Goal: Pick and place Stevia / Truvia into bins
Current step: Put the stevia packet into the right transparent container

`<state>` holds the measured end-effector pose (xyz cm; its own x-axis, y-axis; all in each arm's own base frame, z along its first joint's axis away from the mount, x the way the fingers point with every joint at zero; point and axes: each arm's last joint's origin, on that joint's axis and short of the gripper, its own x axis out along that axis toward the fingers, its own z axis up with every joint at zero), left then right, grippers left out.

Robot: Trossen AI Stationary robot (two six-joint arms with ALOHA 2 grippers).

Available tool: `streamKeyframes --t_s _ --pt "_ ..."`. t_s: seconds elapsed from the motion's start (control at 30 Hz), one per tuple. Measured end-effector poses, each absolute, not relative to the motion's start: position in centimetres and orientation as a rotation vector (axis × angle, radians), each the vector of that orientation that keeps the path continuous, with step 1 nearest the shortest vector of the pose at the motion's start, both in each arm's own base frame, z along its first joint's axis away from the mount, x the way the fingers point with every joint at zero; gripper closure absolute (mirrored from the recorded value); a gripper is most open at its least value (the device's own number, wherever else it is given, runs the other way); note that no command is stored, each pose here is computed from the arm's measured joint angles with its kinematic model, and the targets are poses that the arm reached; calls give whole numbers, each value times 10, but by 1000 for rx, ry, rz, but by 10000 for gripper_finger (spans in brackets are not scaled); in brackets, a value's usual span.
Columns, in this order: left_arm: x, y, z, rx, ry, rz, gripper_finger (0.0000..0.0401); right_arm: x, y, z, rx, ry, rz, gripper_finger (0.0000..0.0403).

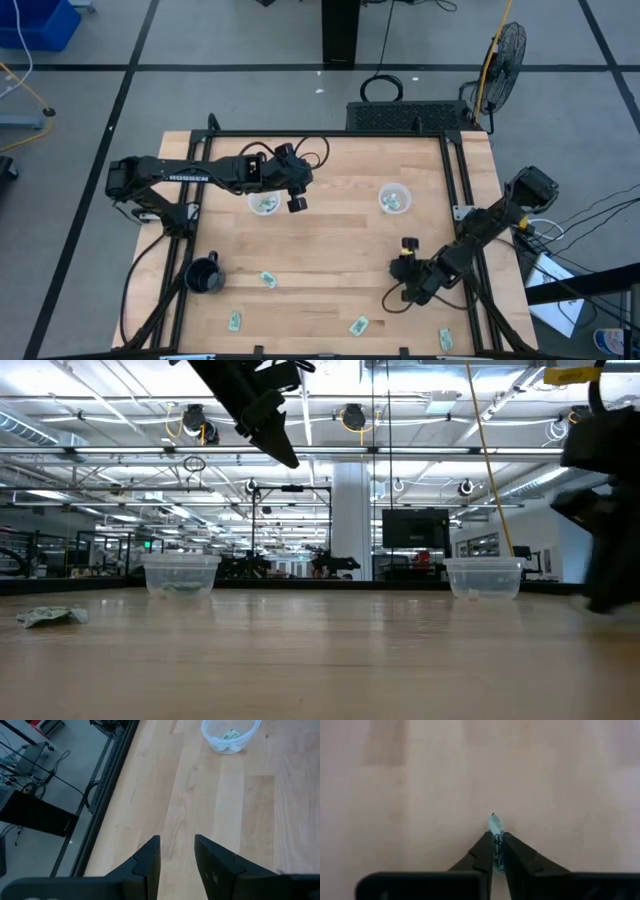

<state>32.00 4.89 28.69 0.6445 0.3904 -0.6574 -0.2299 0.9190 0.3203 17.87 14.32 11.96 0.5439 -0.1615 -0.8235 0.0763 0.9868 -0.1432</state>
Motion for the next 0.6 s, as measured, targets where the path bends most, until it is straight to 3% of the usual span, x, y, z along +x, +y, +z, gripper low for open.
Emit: streamKeyframes --t_s 0.13,0.3,0.43,0.6 --pt "320 49 287 218 797 355 274 190 136 130 -198 840 -209 396" --pt "320 49 287 225 798 352 274 199 112 149 -334 720 -381 395" --pt "320 49 287 224 798 353 274 199 81 162 -355 760 -506 384" --pt "320 49 287 223 797 353 274 189 42 172 -204 859 -656 382"
